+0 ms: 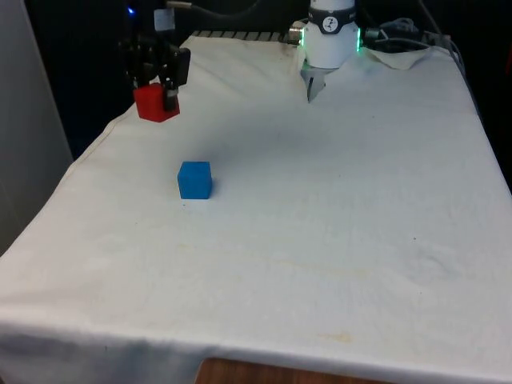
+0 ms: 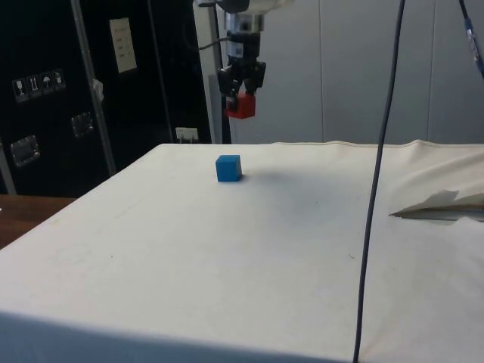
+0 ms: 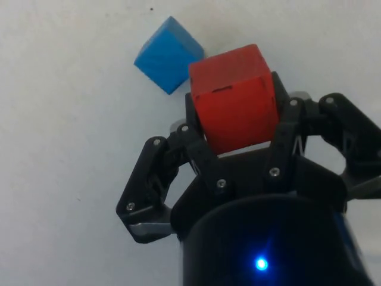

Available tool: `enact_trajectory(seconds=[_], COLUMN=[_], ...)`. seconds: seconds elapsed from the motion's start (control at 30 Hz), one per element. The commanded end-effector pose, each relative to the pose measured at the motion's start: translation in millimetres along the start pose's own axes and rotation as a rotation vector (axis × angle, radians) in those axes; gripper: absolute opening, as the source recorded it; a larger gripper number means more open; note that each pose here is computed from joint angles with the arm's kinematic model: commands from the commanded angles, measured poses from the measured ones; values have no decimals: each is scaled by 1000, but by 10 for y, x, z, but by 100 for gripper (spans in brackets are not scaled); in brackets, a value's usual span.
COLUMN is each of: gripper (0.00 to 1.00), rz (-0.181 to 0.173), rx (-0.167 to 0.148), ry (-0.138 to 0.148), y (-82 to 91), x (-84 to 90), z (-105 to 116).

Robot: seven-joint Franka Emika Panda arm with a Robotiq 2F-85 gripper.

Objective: Stack the two cubes.

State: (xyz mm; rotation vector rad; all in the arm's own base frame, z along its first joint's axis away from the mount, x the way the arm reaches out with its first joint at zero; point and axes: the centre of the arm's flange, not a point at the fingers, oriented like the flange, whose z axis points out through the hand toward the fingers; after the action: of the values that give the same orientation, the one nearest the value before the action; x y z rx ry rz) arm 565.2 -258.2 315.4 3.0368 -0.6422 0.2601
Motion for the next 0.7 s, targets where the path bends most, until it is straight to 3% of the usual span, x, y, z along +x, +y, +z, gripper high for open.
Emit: enact_trajectory(seconds=[0.0,0.17,0.2,0.27,0.43,0.47,0.67], gripper=[1,1,1,1,1,1,1], rz=[1,-3,-4,-6,-12,-16,-22], rx=[-6,-10,0,-13,-26,-17,-43], ry=[-7,-16,-7,-22,-34,-25,-45], y=[-41,-193,-165,-247,-391,-380,-586], x=[8,70,68,88,145,150,159], z=[-25,-96,-74,-129,-223,-206,-259])
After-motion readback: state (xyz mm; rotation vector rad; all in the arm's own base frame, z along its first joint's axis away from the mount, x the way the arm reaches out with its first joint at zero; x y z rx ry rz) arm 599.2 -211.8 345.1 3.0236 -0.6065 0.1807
